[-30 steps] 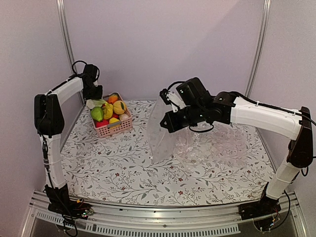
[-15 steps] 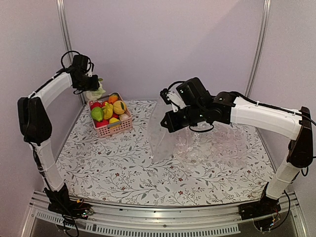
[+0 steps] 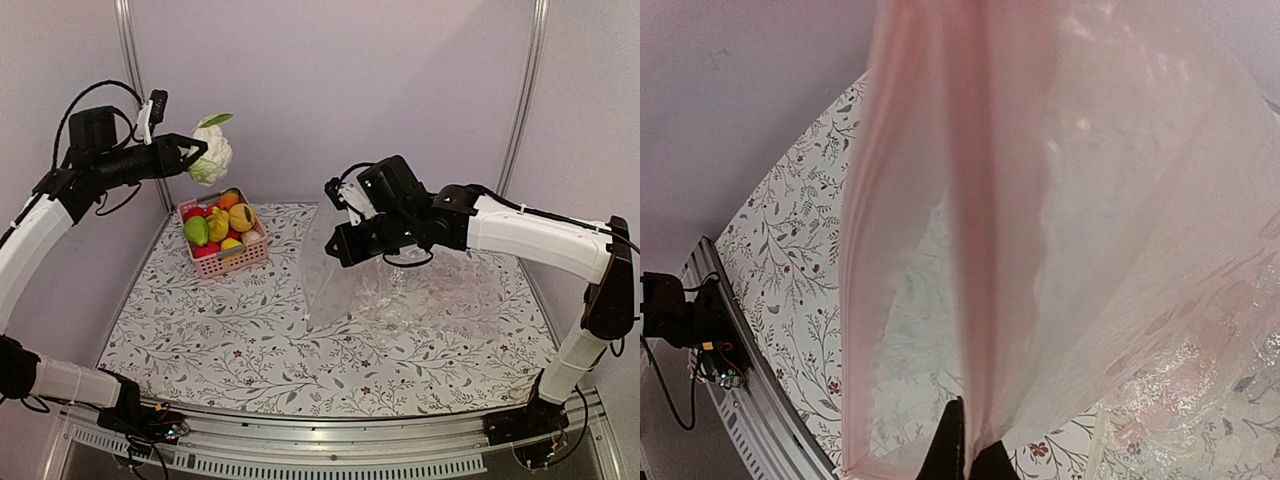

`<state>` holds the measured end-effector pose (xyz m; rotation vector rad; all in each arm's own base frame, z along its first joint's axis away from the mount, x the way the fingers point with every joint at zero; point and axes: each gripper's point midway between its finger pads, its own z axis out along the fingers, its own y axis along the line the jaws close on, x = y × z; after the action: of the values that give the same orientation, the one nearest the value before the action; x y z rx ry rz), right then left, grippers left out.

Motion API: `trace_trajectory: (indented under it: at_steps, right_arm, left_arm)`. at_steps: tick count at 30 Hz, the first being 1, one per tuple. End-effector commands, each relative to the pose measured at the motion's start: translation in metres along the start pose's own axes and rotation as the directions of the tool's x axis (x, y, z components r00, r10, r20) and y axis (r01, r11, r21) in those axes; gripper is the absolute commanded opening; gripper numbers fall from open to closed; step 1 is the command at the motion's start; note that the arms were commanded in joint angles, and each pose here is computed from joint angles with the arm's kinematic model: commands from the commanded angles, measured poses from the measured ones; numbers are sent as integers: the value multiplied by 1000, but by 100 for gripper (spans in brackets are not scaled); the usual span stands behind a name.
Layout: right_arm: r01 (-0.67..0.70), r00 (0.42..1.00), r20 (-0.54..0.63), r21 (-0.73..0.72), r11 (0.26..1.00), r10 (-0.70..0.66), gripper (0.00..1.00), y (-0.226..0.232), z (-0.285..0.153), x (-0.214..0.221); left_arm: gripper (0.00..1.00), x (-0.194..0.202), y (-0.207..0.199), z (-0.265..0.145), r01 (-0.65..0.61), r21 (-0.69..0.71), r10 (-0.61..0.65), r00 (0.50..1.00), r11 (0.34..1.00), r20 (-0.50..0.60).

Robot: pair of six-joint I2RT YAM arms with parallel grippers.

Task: Place the food in the zip-top bag and seal the zipper
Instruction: Pick up the fake vegetable from the bin, then place the fake vegetable in the zipper food storage bag.

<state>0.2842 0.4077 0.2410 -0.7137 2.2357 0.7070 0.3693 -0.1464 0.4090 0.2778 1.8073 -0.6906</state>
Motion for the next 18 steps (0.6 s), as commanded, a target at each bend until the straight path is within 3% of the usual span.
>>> trace_trajectory:
  at_steps: [1, 9, 12, 18]
  right_arm:
    - [-11, 998, 56, -34, 999, 13, 0, 11, -19, -22]
    - [-28, 997, 67, -68, 997, 32, 0, 17, -24, -27]
    - [-30, 997, 73, -98, 995, 37, 0, 23, -28, -30]
    - [-38, 995, 89, -136, 990, 50, 0, 29, -39, -35]
  left_arm:
    - [0, 28, -90, -16, -20, 355, 39, 998, 935, -45]
    - [0, 46, -189, -54, 45, 683, -10, 998, 729, -55]
    - [0, 59, -212, -53, 47, 739, 8, 997, 672, -71]
    - [0, 91, -234, -31, 90, 780, 49, 987, 619, -153]
